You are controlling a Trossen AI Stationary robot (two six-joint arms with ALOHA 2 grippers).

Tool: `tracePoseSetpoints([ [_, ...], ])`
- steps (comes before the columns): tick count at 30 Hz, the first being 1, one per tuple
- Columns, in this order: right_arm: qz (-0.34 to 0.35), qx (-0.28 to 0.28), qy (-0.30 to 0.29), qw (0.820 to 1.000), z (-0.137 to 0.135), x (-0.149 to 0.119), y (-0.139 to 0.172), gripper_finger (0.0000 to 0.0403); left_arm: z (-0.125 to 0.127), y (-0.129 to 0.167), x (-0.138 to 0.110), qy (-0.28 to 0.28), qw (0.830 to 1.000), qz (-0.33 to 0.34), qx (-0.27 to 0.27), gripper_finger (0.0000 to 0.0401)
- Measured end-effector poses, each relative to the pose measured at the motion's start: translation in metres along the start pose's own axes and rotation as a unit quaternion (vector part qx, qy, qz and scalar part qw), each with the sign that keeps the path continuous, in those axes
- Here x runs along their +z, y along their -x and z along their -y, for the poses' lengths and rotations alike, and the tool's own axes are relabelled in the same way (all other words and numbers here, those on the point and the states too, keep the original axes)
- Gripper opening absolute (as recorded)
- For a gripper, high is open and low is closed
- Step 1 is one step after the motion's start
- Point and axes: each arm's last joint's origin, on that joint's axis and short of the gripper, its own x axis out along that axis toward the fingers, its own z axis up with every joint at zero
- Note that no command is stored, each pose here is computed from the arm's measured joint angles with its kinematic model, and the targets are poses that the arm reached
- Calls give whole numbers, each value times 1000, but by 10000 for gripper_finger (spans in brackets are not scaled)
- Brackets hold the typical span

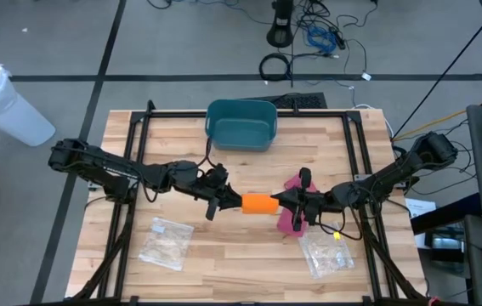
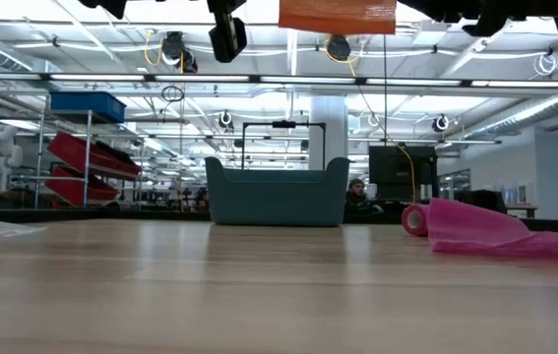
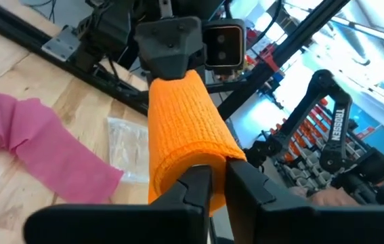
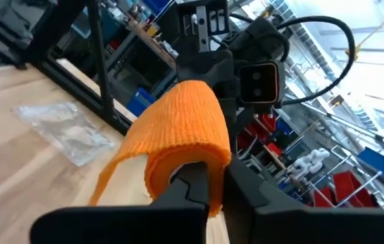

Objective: Roll bandage
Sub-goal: Roll the orange bandage

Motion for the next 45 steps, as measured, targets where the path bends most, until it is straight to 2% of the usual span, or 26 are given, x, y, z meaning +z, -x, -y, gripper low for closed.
tracePoseSetpoints([
  [8,3,3,-11,1000,0,0,0,9,2,0,0,-37,999,3,-6,62],
  [12,4,11,-8,1000,-1,0,0,7,2,1,-3,-89,995,-28,-20,63],
  [16,-1,13,-3,1000,-2,-1,-1,8,0,3,-6,-142,988,-56,-11,64],
  [25,-7,15,-88,996,1,-1,0,8,4,11,-3,-186,980,-66,-9,64],
  [29,4,18,-155,988,8,-5,-3,7,6,25,-3,-193,976,-96,26,64],
  [33,-21,37,-257,966,15,-19,-9,6,16,43,0,-210,972,-84,69,64],
  [38,-89,62,-387,916,19,-45,-15,6,24,64,-11,-237,963,-56,118,64],
  [42,-133,71,-449,881,12,-64,-20,6,24,71,-27,-259,951,-44,160,64],
  [45,-155,64,-486,858,3,-76,-25,5,21,66,-39,-267,949,-45,162,64],
])
